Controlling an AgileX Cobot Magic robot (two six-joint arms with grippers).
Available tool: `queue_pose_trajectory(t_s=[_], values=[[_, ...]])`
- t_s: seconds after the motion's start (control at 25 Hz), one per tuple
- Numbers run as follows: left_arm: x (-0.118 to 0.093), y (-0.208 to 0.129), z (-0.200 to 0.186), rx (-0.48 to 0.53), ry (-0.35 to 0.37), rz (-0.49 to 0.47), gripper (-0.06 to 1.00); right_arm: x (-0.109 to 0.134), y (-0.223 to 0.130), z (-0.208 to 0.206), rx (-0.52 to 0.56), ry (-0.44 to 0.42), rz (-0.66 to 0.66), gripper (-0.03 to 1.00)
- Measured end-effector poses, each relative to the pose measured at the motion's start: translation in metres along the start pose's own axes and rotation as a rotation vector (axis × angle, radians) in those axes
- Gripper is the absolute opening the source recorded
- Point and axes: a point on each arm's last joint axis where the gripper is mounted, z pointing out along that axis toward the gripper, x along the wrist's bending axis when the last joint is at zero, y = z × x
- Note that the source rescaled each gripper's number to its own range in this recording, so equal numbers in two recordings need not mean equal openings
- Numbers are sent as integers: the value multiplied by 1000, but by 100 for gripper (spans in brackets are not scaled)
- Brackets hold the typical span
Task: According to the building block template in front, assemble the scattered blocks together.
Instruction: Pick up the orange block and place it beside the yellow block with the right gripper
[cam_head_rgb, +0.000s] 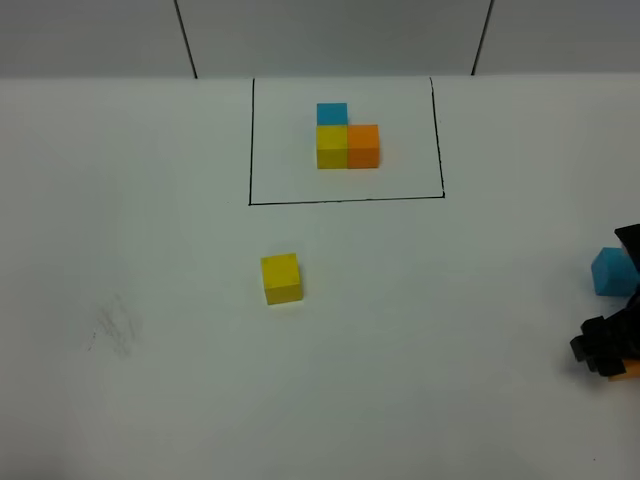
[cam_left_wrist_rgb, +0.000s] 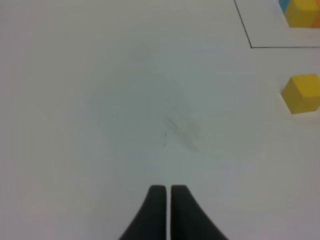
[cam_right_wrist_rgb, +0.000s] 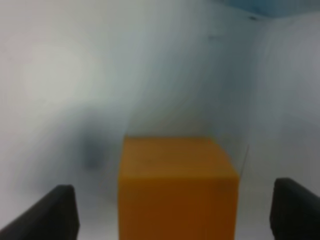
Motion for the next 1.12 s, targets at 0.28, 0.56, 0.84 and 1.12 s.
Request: queue_pose_trajectory(t_s=[0.28,0.56,0.84,1.12], values=[[0,0,0,0,-1,1,0,1,-1,11,38,5,-3,72],[0,0,0,0,-1,1,0,1,-2,17,62,8,-2,70],[0,0,0,0,-1,1,0,1,-2,18,67,9,-1,46],[0,0,0,0,-1,1,0,1,-3,18,73,8,0,46]])
